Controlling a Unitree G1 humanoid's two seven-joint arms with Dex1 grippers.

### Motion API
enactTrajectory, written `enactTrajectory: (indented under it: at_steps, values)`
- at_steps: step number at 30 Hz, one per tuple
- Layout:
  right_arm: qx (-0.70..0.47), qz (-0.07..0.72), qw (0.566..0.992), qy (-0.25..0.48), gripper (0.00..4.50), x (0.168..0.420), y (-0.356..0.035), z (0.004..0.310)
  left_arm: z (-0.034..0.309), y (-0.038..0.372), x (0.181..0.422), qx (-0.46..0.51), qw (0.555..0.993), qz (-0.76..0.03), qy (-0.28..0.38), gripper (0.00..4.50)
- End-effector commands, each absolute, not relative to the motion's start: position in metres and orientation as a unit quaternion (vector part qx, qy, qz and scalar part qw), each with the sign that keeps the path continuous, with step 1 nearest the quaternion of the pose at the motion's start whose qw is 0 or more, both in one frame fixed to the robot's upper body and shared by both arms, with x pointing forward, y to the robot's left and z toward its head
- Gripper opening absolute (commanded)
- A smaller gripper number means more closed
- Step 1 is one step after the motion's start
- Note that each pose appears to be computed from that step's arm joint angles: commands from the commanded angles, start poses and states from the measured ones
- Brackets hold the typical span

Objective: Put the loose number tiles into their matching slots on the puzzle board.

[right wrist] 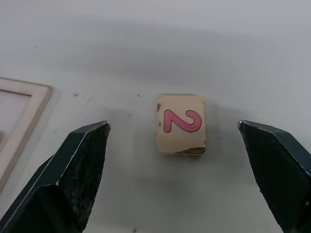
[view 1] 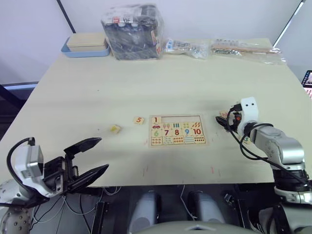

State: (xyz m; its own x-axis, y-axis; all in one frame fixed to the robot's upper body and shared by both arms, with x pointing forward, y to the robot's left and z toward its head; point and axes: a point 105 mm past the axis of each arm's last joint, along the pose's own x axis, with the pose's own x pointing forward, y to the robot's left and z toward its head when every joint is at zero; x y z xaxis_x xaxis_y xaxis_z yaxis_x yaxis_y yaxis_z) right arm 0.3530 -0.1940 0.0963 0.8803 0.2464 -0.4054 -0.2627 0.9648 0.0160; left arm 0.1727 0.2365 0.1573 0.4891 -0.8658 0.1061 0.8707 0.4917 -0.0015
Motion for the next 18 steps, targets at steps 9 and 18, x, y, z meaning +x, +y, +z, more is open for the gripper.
enactTrajectory:
  at_steps: [9,18]
  values:
    - [-0.029,0.118,0.973,0.197,4.41,0.351,-0.192,0.098,0.163,0.24,0.173,-0.023,0.868,-0.492,-0.061,4.5]
    - [-0.042,0.118,0.972,0.197,1.21,0.35,-0.185,0.09,0.162,0.239,0.175,-0.022,0.869,-0.491,-0.06,4.5]
